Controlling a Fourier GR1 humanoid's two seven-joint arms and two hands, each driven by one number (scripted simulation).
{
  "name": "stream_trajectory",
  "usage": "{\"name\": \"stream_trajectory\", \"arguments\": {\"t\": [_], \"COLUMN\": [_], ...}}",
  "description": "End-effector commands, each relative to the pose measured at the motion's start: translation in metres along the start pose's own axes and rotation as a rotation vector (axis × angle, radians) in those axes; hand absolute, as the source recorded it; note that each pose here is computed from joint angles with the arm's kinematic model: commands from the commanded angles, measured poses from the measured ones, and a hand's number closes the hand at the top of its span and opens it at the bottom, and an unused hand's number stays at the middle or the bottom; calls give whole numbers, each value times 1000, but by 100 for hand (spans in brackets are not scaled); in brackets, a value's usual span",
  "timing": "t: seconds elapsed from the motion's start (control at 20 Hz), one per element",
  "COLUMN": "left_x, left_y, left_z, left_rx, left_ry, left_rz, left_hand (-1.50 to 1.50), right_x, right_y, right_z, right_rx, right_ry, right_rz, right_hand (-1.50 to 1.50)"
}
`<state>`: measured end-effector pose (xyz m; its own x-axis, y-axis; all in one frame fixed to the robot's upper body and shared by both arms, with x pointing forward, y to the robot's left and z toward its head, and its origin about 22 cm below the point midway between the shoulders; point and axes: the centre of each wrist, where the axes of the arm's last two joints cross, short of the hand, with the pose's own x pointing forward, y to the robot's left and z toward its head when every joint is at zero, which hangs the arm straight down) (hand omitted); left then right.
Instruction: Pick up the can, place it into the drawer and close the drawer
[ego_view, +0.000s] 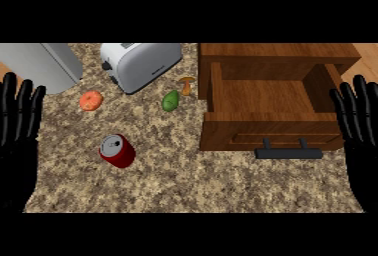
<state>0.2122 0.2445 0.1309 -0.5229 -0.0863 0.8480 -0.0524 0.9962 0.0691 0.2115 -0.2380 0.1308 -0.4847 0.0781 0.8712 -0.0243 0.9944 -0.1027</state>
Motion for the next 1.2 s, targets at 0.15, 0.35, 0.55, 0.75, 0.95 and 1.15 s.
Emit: {"name": "stream_trajectory", "arguments": {"t": [0.15,0.35,0.55,0.75,0.95,1.15], "left_x": [2,-28,-14,7,12,2], "left_y": [-21,-11,8,18,9,23], "left_z": [-5,19,23,15,17,20], "left_rx": [-327,-435,-477,-485,-435,-417], "left_ry": [-74,310,362,366,356,396], "left_rz": [194,91,106,91,119,152], "left_hand": [-150,-150,-150,-150,-150,-150], "right_x": [10,-17,-7,-17,-24,-12], "right_y": [-3,1,-22,-20,-8,-20], "right_z": [-4,14,6,41,51,46], "right_rx": [-40,-87,-119,-135,-138,-126], "right_ry": [-67,265,278,288,306,323], "right_rz": [31,28,46,26,43,54], "right_hand": [-150,-150,-150,-150,-150,-150]}}
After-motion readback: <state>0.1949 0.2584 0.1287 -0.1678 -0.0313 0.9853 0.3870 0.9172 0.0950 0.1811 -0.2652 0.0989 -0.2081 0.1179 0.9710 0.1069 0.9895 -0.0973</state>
